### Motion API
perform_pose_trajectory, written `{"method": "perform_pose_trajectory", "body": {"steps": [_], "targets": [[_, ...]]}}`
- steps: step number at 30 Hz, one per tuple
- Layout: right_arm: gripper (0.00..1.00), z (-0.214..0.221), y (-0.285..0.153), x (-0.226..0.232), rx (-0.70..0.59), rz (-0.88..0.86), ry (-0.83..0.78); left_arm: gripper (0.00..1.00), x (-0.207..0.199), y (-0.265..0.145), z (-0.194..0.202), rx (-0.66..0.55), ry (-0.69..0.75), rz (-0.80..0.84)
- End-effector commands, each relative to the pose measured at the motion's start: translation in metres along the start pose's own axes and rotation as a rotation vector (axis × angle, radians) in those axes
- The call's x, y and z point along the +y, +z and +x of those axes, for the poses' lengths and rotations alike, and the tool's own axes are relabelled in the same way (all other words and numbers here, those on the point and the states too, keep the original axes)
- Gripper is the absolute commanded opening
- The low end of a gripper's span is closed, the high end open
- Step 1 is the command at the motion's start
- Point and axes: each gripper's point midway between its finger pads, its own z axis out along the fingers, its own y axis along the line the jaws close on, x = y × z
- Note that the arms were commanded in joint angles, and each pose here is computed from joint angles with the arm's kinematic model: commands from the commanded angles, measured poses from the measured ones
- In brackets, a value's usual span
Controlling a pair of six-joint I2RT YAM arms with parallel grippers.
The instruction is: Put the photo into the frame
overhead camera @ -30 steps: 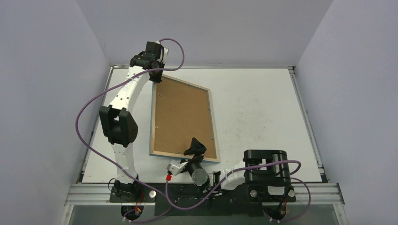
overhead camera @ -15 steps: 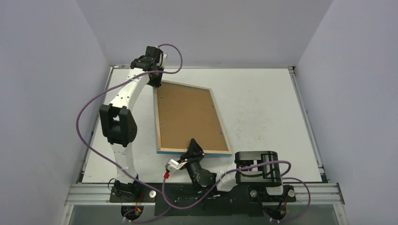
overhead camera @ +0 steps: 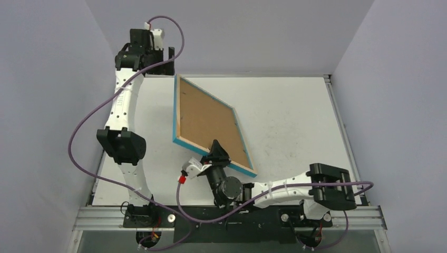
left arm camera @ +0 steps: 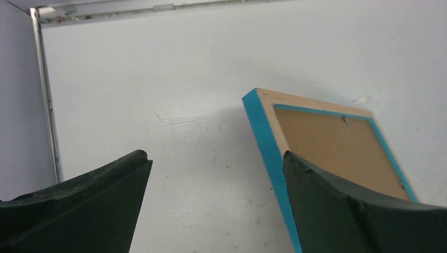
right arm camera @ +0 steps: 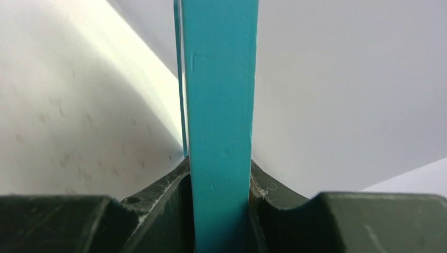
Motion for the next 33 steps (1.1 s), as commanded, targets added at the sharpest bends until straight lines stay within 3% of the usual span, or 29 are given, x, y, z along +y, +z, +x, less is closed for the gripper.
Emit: {"method": "perform_pose_trajectory", "body": {"steps": [1,7,13,20,33], "targets": [[0.16,-0.07,0.022,-0.076,-0.055,0.021,0.39,0.96,0.011,-0.067,-0.042,-0.158,-0.079,0.052],[0.13,-0.111,0.053,-0.125,-0.023,-0.03,0.576,0.96,0.054,-0.085,-0.045,-0.203,-0.188,0.016],[0.14,-0.108,0.093,-0.163,0.065,-0.068,0.847,0.96,0.077,-0.091,-0.03,-0.21,-0.231,-0.006],[0.15,-0.071,0.12,-0.173,0.173,-0.193,1.179,0.97,0.086,-0.089,-0.016,-0.206,-0.249,-0.007],[0.11,0.069,0.14,-0.171,0.437,-0.249,1.621,0.99,0.083,-0.076,0.003,-0.169,-0.248,0.025]]}}
